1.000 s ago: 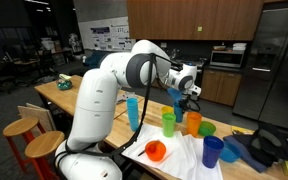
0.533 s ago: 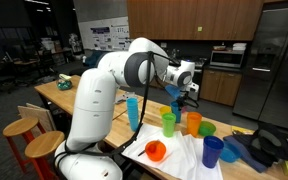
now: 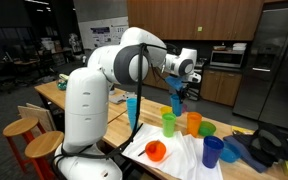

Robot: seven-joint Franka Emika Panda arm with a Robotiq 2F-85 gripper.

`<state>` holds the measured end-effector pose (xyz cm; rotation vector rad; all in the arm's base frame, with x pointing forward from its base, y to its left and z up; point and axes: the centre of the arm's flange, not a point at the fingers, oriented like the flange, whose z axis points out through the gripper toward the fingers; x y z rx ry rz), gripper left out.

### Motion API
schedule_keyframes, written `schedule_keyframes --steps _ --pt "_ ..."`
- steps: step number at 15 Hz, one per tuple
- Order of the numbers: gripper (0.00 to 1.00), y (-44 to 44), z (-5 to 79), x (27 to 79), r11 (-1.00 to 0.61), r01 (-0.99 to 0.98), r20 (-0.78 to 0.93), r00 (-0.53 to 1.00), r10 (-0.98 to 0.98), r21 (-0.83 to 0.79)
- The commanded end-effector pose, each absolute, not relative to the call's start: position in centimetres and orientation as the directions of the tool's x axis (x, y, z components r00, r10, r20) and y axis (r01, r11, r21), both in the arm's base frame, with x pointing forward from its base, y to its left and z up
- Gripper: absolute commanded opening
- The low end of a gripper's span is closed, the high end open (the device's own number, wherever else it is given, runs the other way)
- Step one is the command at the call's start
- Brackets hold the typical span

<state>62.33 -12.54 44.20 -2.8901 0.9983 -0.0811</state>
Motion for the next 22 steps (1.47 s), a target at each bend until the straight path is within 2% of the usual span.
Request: schedule_keyframes --steps 1,4,8,13,14,21,22 --pt "0.01 -13.9 49.4 60.1 -0.797 -0.598 0.080 0.793 -0.604 -0.087" --pt "0.01 -14.0 52.8 58.2 -0.822 -0.565 0.120 0.813 -0.570 -0.074" --pt "0.01 -12.7 55.9 55.2 -0.870 -0.483 0.078 0.868 -0.490 -0.098" --pt "0.01 -12.7 58.6 51.0 -0.892 -0.390 -0.116 0.921 -0.373 -0.229" --pt "0.05 -12.0 57.2 53.3 -0.886 -0.419 -0.085 0.908 -0.410 -0.196" --pt "0.05 -12.6 58.1 51.7 -0.894 -0.392 -0.109 0.920 -0.377 -0.215" --pt "0.01 -12.3 58.0 51.5 -0.895 -0.393 -0.113 0.919 -0.377 -0.209"
